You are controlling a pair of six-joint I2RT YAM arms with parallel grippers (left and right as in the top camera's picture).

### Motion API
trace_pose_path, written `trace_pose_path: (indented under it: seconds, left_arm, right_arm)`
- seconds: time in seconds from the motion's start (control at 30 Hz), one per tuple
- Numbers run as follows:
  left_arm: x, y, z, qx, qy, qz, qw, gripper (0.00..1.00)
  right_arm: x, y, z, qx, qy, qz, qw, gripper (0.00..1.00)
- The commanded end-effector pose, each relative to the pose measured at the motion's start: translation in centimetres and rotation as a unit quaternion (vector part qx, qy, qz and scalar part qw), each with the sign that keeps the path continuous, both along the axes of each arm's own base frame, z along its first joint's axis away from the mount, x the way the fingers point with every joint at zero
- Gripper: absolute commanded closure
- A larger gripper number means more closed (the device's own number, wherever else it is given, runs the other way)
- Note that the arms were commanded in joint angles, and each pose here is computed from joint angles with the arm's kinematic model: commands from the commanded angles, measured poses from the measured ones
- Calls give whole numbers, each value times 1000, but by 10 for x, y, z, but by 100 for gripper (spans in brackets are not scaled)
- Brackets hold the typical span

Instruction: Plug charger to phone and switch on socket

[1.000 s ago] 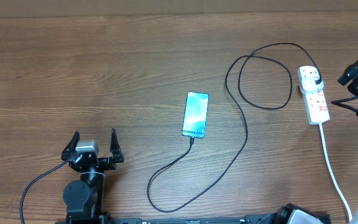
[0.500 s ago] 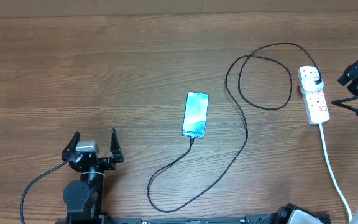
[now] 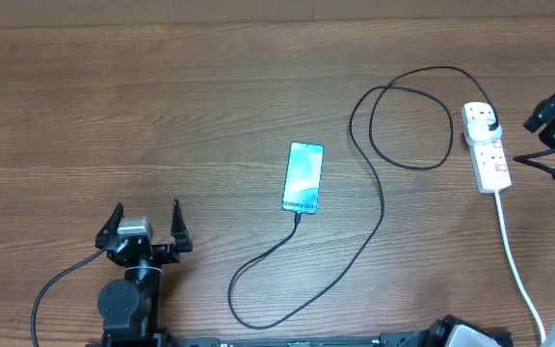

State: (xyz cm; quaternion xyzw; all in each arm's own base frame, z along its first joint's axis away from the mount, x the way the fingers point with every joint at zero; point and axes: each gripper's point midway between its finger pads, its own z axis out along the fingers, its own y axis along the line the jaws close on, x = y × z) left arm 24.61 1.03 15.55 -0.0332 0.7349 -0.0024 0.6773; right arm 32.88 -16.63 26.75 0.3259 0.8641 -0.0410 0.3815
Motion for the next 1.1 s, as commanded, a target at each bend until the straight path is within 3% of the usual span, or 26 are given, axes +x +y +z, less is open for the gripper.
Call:
trace_pose_path:
  seconds: [0.0, 0.73, 1.07]
  left_arm:
    - [0, 0, 0, 7, -3, -3, 1000, 0]
    - [0, 0, 0, 7, -3, -3, 1000, 0]
    - [0, 0, 0, 7, -3, -3, 1000, 0]
  right_arm:
    - [1, -2, 11, -10, -12, -4, 1000, 0]
    - [4, -3, 2, -3, -1, -3, 1000, 0]
    - [-12, 8, -7, 18, 30, 1, 999, 0]
